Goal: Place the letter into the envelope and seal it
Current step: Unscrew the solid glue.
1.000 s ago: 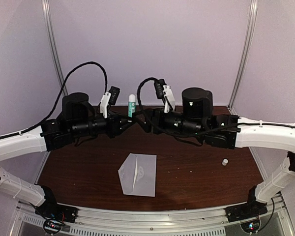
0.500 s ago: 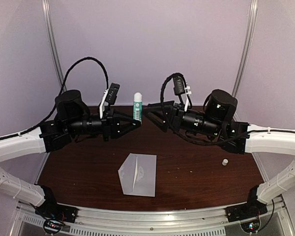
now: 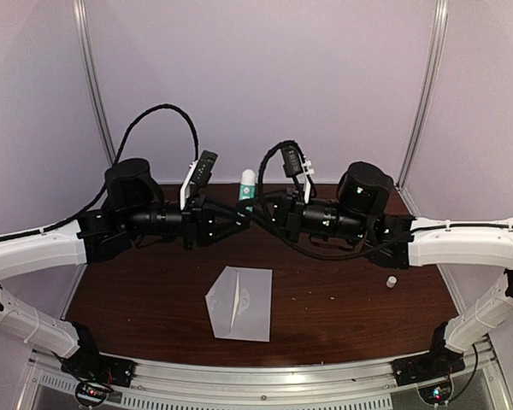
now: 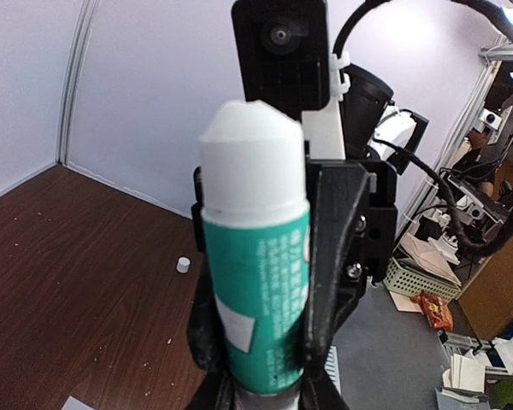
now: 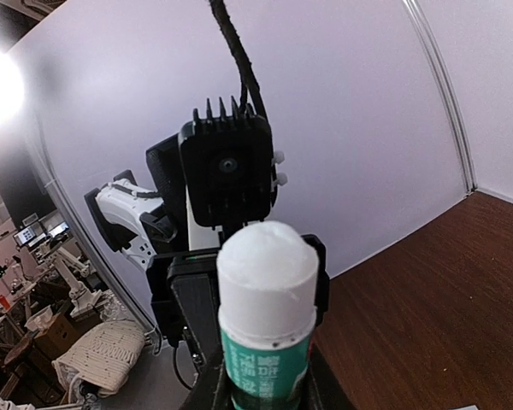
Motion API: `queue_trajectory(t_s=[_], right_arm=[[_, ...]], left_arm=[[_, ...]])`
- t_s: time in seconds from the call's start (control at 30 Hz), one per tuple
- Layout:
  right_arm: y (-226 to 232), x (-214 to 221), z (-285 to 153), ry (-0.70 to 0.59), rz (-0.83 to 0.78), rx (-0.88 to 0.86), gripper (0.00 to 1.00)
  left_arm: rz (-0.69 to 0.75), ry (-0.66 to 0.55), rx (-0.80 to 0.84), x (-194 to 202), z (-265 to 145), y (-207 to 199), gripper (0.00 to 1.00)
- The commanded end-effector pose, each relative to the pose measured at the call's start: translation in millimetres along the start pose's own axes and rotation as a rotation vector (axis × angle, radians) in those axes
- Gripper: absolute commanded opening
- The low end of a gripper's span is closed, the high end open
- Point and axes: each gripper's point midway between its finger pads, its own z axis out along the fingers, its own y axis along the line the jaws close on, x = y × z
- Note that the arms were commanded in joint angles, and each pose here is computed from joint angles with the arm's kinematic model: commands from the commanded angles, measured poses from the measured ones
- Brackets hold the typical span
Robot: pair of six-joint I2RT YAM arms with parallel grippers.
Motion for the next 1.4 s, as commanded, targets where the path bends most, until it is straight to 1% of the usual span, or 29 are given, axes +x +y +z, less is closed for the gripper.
queue_trajectory(t_s=[0.0, 0.07, 0.23, 0.3, 0.37, 0.53, 0.57, 0.7, 0.87, 0.97, 1.17, 1.27, 1.37], right_arm=[[-6.0, -22.5, -2.1, -0.059, -0.005, 0.080, 0.06], [-21.0, -21.4, 1.1, -0.047, 0.010, 0.167, 0.01], [-73.2, -9.5, 5.4, -0.009, 0.085, 0.508, 0.00], [-84.6, -1.4, 7.9, 0.008, 0.101, 0.588, 0.00], [-86.5, 2.3, 12.8, 0.009, 0.113, 0.616, 0.00], [-81.3, -0.4, 19.0, -0.022, 0.140, 0.577, 0.00], [-78.2, -3.7, 17.2, -0.036, 0.140, 0.565, 0.03], [-59.8, -19.2, 2.7, -0.097, 0.124, 0.481, 0.24], [-39.7, -36.3, -21.6, -0.161, 0.091, 0.389, 0.42], [-30.1, -43.5, -33.5, -0.184, 0.074, 0.346, 0.52], [-24.6, -40.1, -37.0, -0.156, 0.061, 0.284, 0.60], [-21.0, -34.1, -29.3, -0.121, 0.060, 0.243, 0.62], [-14.7, -28.3, -20.5, -0.089, 0.060, 0.187, 0.63]], left_arm=[[0.052, -0.055, -0.089, -16.5, -0.5, 14.2, 0.00], [0.043, -0.057, -0.197, -14.7, -3.6, 33.1, 0.00], [-0.016, -0.025, -0.529, 2.5, -19.3, 93.6, 0.00], [-0.030, -0.003, -0.584, 8.5, -21.4, 104.7, 0.00], [-0.035, 0.001, -0.588, 11.0, -20.3, 106.8, 0.00], [-0.041, -0.005, -0.565, 9.8, -18.4, 103.1, 0.00], [-0.041, -0.015, -0.552, 7.8, -18.4, 100.0, 0.00], [-0.041, -0.048, -0.481, 1.6, -18.2, 84.8, 0.00], [-0.017, -0.071, -0.310, -9.6, -8.9, 54.1, 0.00], [-0.012, -0.085, -0.241, -15.1, -6.0, 41.8, 0.00], [0.008, -0.092, -0.136, -19.2, -3.3, 22.4, 0.00], [0.011, -0.091, -0.090, -19.2, -2.3, 14.7, 0.00], [0.010, -0.099, -0.080, -20.6, -2.7, 12.6, 0.00]])
